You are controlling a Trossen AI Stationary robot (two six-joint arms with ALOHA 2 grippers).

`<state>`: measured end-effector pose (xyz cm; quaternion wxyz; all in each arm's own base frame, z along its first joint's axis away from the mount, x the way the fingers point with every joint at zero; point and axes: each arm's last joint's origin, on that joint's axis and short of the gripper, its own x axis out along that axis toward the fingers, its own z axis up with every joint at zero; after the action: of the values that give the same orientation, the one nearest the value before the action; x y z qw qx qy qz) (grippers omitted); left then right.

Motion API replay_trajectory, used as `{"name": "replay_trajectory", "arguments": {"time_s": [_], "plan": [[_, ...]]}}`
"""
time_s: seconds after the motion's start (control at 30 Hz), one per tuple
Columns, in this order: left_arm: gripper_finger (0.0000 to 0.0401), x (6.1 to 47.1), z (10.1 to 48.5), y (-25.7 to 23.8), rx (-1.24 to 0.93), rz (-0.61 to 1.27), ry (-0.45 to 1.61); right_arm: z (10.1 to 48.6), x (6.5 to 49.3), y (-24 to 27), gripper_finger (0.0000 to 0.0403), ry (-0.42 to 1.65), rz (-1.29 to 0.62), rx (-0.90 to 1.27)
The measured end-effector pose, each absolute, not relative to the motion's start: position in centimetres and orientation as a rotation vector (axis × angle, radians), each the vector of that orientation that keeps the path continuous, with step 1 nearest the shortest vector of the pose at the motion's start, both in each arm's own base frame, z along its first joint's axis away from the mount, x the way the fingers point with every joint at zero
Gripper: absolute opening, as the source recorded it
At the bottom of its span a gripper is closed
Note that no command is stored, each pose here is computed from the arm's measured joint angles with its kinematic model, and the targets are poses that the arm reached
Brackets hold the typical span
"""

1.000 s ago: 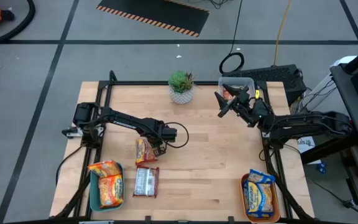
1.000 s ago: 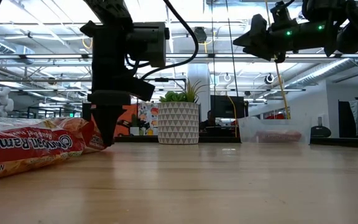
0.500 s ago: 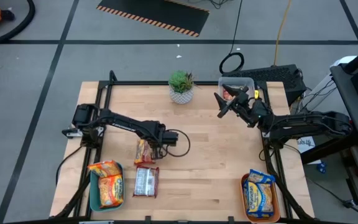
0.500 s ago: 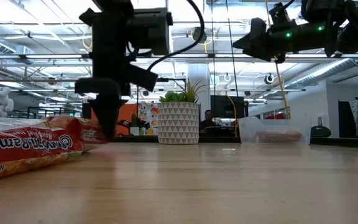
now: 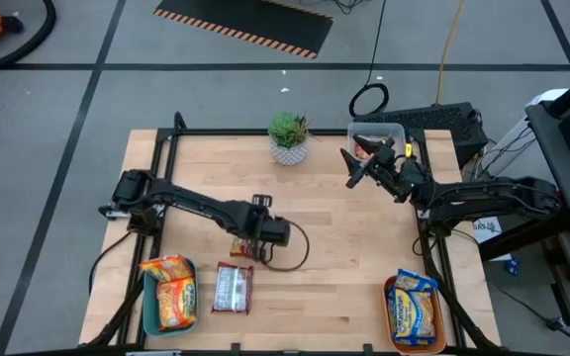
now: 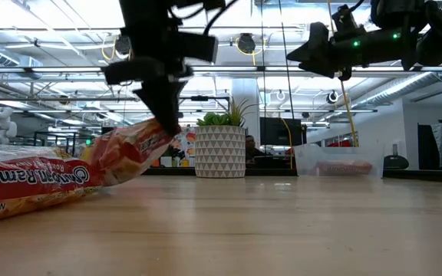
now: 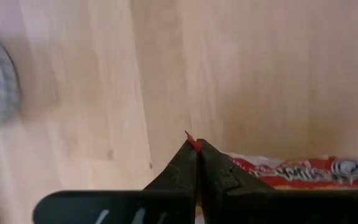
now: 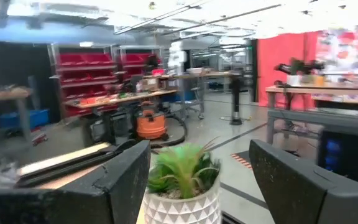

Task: Sort Maruchan noodles
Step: Put the top red noodle pack into the transparent bin

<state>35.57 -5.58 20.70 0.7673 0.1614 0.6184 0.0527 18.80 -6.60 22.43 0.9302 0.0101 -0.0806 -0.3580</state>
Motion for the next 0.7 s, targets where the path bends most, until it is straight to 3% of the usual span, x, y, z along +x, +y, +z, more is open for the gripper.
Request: {"name": "replay_trajectory", "arguments": {"time_s": [0.27,0.5,0.7], "plan": [[0.0001,35.6,22.3,-9.4,0.616,-0.105,1.269,21.4,19.5,-5.6,0.0265,-0.029,-0.294,-0.083],[0.0001,36.0,24.1,-11.5,0.739,-0.190,1.171,22.6,21.4,-4.1,0.0265,0.181,-0.128,-0.109],[0.0001,36.3,25.2,-12.9,0.816,-0.235,1.067,23.2,22.7,-1.9,0.0265,0.181,0.029,-0.240]]}}
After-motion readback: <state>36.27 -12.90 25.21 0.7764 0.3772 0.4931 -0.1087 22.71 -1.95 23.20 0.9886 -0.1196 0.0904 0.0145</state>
